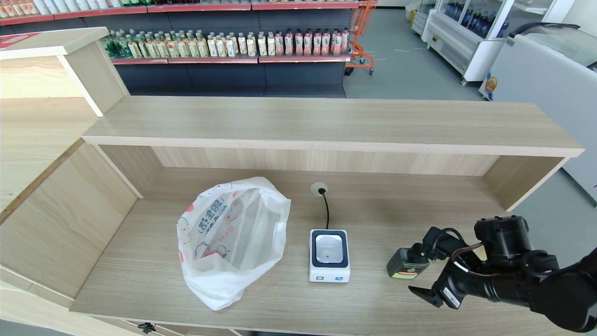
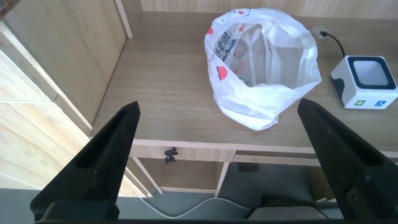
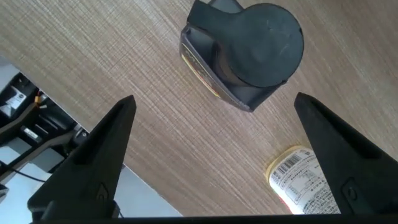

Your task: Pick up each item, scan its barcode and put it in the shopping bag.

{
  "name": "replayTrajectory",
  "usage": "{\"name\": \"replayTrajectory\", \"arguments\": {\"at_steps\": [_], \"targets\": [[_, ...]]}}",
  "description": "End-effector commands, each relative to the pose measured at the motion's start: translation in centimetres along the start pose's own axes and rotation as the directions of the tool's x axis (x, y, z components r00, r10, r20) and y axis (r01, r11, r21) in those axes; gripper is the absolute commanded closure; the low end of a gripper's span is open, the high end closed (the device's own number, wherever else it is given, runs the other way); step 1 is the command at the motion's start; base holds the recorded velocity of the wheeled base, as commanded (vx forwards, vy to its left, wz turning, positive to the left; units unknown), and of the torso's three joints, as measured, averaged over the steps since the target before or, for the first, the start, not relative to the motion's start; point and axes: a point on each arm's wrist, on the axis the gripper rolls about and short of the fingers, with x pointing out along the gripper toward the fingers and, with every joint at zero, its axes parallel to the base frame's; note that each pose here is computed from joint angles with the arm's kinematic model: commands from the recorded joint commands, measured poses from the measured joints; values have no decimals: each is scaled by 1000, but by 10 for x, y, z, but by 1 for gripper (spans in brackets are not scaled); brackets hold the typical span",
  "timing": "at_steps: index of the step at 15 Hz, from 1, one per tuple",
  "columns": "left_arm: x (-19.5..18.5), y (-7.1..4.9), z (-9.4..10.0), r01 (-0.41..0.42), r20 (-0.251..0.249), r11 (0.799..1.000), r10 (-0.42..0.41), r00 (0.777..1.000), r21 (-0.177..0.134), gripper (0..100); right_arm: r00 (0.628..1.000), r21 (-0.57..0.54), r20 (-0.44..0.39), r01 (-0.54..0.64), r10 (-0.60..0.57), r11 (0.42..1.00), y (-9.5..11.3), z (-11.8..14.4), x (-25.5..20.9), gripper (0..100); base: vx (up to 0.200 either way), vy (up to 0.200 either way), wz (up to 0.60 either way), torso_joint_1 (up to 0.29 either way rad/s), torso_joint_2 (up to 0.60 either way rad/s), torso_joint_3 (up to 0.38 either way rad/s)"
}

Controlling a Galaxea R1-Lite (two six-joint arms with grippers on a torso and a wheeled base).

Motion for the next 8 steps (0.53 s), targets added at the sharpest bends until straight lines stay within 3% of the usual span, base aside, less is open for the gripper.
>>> {"name": "replayTrajectory", "arguments": {"at_steps": [1,8], "targets": [[0,0,0,-1,1,1000,1,1000,0,0,1000,-10,2,-26,26,1000,4,-2,20,0,0,0,0,0,0,0],[0,0,0,-1,1,1000,1,1000,0,0,991,-24,100,-83,85,996,7,1,40,0,0,0,0,0,0,0]]}}
